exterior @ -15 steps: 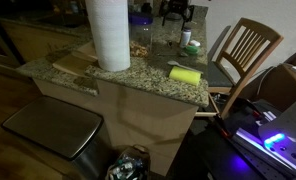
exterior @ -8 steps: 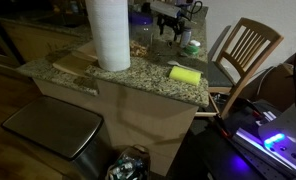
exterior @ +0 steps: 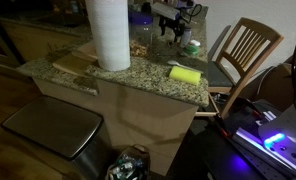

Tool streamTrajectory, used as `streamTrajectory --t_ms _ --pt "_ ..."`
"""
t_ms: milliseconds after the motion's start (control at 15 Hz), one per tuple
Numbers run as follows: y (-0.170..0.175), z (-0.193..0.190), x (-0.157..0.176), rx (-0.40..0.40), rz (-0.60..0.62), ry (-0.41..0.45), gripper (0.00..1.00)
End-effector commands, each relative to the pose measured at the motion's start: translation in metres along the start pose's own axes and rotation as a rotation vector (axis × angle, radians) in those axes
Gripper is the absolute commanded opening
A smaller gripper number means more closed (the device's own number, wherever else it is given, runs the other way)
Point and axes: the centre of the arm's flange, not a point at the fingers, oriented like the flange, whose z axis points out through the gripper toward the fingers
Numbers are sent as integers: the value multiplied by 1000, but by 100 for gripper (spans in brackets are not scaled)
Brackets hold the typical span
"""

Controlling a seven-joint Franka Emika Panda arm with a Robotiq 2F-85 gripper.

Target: Get the keys and put them on the yellow sponge

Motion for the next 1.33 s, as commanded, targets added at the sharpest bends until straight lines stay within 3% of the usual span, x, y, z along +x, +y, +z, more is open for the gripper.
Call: streamTrajectory --t_ms 0,400,667,800,867,933,1267 --pt "7 22 3 24 72 -10 100" --pt "6 26 5 -13 63 0 100" --pt "18 32 13 -76 75 65 100" --pt "11 31 13 -57 71 43 100" --pt "11 33 13 -55 67 43 75" --pt "10 33 12 -48 65 36 73" --pt "10 31 10 -23 67 30 38"
